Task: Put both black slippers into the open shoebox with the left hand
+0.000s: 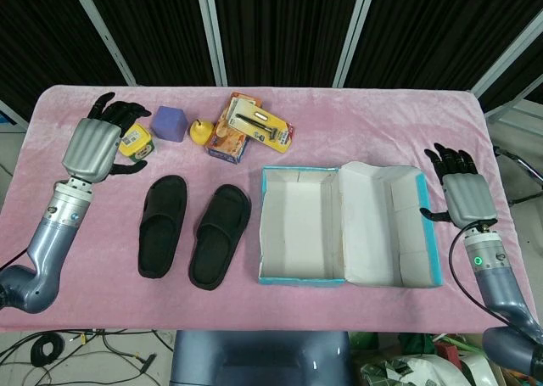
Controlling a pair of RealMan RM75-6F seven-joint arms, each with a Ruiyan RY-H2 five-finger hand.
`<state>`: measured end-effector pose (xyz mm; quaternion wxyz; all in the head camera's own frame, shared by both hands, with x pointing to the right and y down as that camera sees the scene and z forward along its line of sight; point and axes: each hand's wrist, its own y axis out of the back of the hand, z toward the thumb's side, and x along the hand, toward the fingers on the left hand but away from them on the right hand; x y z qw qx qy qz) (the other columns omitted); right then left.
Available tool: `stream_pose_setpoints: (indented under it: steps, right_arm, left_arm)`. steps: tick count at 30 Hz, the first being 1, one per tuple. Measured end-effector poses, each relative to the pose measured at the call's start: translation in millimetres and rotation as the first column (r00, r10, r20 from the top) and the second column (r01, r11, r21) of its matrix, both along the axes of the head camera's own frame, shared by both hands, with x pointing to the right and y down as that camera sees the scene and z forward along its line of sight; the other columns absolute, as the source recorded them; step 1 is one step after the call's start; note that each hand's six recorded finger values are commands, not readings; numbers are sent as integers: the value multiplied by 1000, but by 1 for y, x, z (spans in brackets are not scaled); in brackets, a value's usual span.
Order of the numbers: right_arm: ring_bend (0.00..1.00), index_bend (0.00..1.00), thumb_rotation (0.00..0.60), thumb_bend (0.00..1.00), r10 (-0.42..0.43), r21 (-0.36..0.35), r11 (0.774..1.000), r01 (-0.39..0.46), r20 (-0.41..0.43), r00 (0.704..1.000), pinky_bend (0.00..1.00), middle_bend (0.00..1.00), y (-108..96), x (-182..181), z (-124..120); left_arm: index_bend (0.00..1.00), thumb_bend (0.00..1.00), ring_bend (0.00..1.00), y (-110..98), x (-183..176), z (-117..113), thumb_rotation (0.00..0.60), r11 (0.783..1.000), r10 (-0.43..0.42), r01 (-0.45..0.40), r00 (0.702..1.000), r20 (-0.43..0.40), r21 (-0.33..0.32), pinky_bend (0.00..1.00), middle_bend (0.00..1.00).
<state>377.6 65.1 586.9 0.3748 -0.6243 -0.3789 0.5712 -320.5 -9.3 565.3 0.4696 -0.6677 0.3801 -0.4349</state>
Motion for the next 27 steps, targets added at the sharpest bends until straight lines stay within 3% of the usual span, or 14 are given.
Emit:
stream_pose_setpoints:
  steps: [13,19,27]
  right_arm:
    - [0,0,600,77,3,10,1000,-3,12,1000,15,0,-3,-3,-2]
    - [0,0,600,77,38,7,999,-38,20,999,15,0,15,10,-5]
    - [0,0,600,77,58,-6,998,-58,29,998,15,0,56,25,-8]
  left_arm:
    - [234,0,166,-1,-2,14,600,998,-40,41,999,8,-55,112,234]
    - [221,0,166,16,-15,26,600,987,-81,80,997,-2,-140,122,238]
    - [201,0,166,57,-16,56,600,961,-89,90,996,14,-261,122,227]
